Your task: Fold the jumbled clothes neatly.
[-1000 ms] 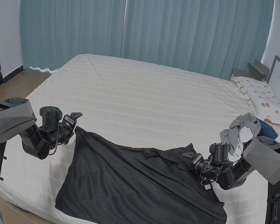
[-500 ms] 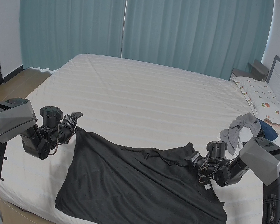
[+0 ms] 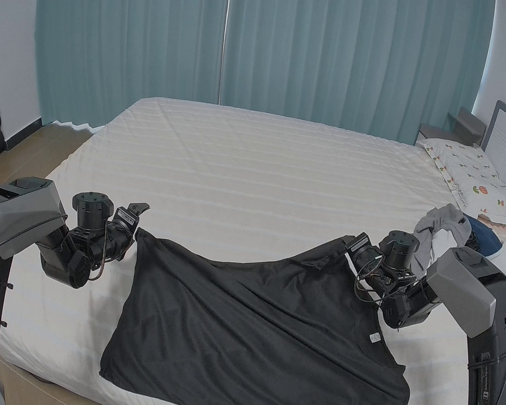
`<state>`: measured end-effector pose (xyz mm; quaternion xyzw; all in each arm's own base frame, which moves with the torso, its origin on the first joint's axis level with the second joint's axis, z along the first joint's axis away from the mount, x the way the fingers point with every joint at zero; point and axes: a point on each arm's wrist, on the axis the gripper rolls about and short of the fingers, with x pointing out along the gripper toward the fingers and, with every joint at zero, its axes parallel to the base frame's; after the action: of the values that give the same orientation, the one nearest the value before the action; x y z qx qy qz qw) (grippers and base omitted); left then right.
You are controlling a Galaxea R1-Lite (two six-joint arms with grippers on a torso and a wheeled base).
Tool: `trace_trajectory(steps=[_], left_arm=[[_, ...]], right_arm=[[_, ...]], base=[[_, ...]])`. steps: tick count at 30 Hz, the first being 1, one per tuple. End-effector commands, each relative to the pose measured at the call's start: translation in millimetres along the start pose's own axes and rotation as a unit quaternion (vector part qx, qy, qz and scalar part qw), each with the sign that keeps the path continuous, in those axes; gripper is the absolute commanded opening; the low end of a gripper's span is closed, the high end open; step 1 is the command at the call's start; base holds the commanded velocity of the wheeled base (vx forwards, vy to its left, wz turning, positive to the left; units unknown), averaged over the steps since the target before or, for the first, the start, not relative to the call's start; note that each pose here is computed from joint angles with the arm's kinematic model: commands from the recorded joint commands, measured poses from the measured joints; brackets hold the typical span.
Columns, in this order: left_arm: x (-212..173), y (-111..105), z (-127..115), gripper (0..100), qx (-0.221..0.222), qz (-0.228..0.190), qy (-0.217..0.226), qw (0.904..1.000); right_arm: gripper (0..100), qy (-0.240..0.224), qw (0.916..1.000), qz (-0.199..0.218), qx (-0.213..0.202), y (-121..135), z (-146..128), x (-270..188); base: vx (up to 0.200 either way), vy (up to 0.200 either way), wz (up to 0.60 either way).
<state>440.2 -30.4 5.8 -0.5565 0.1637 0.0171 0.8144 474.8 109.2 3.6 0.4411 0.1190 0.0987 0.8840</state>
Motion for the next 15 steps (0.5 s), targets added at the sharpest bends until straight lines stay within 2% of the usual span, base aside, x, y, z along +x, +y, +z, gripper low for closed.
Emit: trace_trajectory(steps=[1,8,9,15], left_arm=[[0,1,0,100,0.000,0.001,0.000,1.0000],[0,1,-1,100,0.000,0.002,0.000,1.0000],[0,1,-1,100,0.000,0.002,0.000,1.0000],[0,1,-1,100,0.000,0.003,0.000,1.0000]], right_arm=[[0,-0.010,0.9999,-0.005,-0.005,-15,-8,12],[0,-0.026,0.9987,-0.031,-0.031,-24,-1,22],[100,-0.029,0.9986,-0.030,-0.031,-24,0,22],[100,-0.042,0.9985,-0.009,-0.035,-14,16,10]], base=[[0.000,0.000,0.00],[0.000,0.000,0.00],[0.000,0.000,0.00],[0.000,0.000,0.00]])
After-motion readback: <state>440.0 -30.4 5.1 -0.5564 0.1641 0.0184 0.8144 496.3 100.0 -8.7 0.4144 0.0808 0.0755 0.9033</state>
